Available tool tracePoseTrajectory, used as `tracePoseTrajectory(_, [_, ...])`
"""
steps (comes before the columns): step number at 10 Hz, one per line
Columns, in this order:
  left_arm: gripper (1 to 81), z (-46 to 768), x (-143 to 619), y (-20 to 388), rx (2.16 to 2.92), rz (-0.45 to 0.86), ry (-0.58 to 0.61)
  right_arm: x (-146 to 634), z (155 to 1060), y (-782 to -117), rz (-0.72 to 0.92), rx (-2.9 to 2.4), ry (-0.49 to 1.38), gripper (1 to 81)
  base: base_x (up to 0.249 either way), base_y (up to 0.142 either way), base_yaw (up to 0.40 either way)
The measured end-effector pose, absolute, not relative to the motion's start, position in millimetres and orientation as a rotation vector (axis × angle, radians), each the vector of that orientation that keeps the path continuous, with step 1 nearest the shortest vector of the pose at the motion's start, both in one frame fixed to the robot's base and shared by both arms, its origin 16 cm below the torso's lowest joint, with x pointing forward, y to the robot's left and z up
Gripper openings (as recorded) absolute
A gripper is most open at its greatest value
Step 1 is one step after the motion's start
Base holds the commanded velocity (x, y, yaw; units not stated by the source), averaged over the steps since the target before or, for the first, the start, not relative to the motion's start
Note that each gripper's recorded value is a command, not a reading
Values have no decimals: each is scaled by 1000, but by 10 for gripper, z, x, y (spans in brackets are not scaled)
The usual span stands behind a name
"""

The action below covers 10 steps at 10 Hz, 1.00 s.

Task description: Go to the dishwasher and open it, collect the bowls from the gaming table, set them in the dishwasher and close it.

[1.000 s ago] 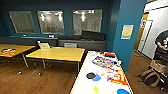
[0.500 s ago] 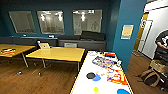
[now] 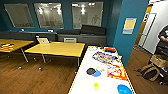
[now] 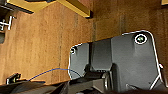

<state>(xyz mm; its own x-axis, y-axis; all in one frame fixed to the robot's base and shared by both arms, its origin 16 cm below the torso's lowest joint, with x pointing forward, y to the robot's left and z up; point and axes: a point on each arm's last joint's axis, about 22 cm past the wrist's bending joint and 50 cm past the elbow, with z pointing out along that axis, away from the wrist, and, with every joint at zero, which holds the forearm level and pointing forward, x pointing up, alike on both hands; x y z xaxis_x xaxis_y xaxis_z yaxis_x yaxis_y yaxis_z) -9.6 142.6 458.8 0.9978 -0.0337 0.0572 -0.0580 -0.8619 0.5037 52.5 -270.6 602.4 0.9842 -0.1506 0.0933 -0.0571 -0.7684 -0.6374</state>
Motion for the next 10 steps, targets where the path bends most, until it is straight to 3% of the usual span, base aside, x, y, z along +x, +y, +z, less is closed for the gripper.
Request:
tracePoseTrajectory(4, [811,4562,-362,1426,2610,-47,-29,1150,6706,-3221,-201,-2441,232,811,0,0,0])
tracePoseTrajectory(10, [811,4560,-624,1409,2605,-150,5,2684,7053,-3277,-288,-2416,261,811,0,0,0])
